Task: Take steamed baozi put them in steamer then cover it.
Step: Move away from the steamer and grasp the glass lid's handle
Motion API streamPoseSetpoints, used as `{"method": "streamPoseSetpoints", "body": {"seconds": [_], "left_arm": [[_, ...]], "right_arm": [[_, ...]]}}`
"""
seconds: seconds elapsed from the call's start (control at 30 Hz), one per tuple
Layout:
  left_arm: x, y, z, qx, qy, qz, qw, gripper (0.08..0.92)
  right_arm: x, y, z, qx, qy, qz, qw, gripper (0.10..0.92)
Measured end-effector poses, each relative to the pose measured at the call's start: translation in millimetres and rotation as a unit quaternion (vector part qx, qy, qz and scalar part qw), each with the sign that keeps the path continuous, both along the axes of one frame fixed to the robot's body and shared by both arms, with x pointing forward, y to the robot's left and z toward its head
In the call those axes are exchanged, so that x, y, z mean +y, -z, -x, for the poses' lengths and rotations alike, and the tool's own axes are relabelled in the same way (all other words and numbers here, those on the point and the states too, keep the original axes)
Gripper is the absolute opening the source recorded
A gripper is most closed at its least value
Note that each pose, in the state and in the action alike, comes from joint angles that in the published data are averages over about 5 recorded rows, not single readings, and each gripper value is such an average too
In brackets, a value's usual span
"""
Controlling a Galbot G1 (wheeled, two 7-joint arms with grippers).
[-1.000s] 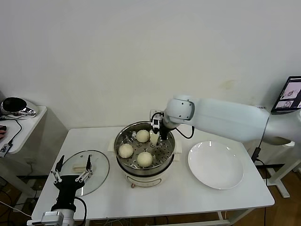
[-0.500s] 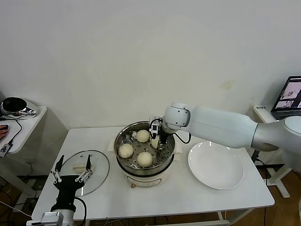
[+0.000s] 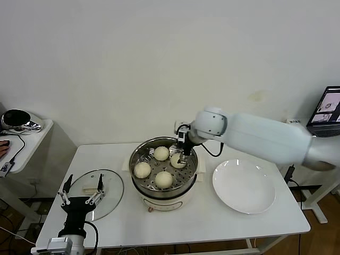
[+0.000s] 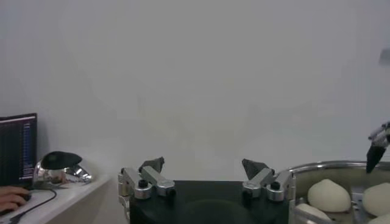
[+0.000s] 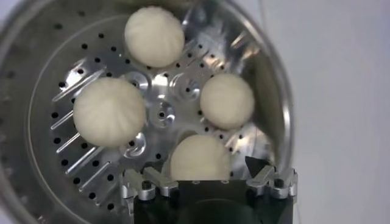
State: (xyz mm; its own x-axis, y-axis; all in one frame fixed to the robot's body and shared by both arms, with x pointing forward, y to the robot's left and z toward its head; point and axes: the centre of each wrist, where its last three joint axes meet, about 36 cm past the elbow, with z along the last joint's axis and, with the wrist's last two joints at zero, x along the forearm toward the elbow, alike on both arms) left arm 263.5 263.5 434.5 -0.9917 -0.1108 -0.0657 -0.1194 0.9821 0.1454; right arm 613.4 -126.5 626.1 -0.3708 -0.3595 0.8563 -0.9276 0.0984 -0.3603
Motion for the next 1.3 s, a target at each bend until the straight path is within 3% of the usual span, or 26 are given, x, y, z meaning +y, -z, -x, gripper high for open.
{"method": "streamPoseSetpoints", "body": {"seconds": [0.2, 0.4, 0.67, 0.87, 0.97, 1.07, 1.3], "left_arm": [[4, 7, 0, 0.012, -0.009, -0.004, 1.000, 0.823], [6, 19, 1, 0.030, -0.020, -0.013, 0.999, 0.823], [8, 40, 4, 0.062, -0.032, -0.057, 0.996, 0.823], [20, 60, 2, 0.085, -0.031, -0.161, 0.983, 0.823], [32, 70, 0, 0.096, -0.024, -0.241, 0.966, 0.823], [45, 80, -4, 0.103, -0.013, -0.330, 0.938, 0.823], [78, 106, -21, 0.109, 0.020, -0.517, 0.849, 0.823]], "right_arm": [[-48, 0, 33, -0.057, 0.014, -0.092, 0.994, 0.823], [-98, 28, 63, -0.146, 0.048, -0.220, 0.963, 0.823], [-129, 80, 98, -0.247, 0.082, -0.384, 0.886, 0.823], [-154, 125, 132, -0.303, 0.157, -0.475, 0.811, 0.823], [-176, 148, 155, -0.329, 0.218, -0.493, 0.775, 0.823], [-200, 172, 182, -0.350, 0.281, -0.492, 0.746, 0.823], [-251, 197, 238, -0.400, 0.393, -0.460, 0.688, 0.823]]}}
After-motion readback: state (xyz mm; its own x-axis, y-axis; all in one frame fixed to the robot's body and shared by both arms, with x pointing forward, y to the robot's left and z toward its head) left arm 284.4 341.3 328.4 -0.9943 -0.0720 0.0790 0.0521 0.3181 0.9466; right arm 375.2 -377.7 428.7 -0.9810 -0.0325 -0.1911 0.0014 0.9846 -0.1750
